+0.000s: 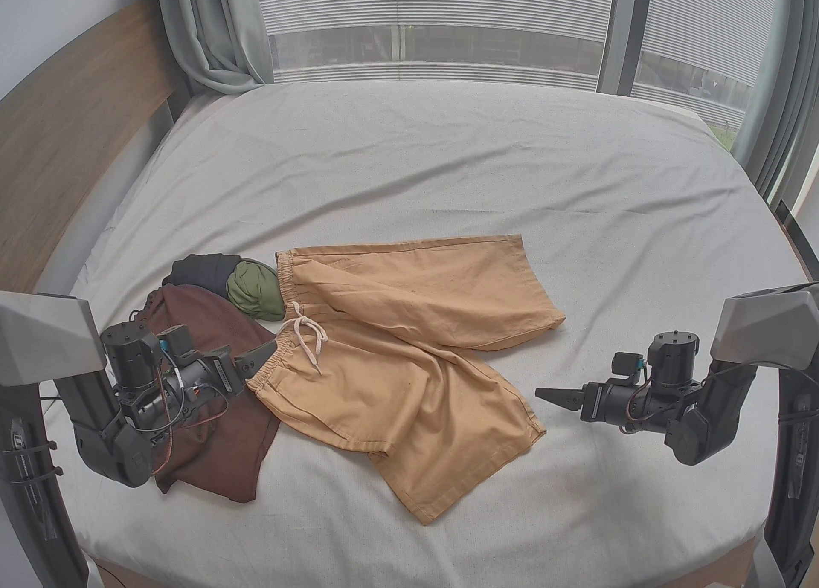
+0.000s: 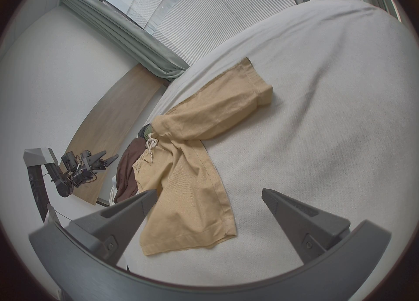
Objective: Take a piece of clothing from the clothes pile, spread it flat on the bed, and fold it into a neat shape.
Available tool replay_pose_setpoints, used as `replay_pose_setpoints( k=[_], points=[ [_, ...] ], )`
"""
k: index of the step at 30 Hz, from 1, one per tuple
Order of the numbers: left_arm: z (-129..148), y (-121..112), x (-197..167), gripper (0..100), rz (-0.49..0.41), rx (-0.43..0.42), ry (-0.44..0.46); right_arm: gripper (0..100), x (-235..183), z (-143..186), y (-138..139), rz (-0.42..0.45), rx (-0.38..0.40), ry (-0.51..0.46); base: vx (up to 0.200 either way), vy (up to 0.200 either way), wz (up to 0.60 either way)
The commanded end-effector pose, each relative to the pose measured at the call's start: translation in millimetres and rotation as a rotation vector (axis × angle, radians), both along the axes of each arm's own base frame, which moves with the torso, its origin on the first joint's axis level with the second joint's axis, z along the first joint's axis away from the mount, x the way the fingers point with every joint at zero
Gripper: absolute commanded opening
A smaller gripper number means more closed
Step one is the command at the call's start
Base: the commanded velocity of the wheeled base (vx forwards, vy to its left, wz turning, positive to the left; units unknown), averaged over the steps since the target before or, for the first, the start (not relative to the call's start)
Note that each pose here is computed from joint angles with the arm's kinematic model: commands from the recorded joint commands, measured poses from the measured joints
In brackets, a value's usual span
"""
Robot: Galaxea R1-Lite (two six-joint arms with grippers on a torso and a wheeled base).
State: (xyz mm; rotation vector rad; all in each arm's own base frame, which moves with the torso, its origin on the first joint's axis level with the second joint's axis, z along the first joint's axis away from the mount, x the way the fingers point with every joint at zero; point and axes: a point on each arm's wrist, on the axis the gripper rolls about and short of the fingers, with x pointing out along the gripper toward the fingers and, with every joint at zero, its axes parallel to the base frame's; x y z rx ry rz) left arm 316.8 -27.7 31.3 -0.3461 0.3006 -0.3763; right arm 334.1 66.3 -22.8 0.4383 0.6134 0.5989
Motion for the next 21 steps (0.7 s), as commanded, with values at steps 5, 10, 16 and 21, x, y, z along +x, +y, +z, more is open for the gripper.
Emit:
replay_pose_setpoints(
  k=[5,10,16,21],
  points=[
    [-2.8,-0.1,0.2,100,-0.001,0.0,0.009,100,3.8,-21.0,-1.1,-0.004,-0.006,0.049,0.0,0.0,0.0],
    [-2.7,0.3,0.3,100,0.0,0.0,0.007,100,3.8,-21.5,0.0,-0.001,-0.006,0.051,0.0,0.0,0.0],
    [-2.5,0.3,0.6,100,-0.001,-0.001,0.005,100,2.6,-25.1,1.4,0.004,-0.009,0.064,0.0,0.0,0.0],
    [-2.5,0.3,0.6,100,-0.001,-0.001,0.005,100,-0.5,-27.1,3.5,0.011,-0.011,0.081,0.0,0.0,0.0]
  ],
)
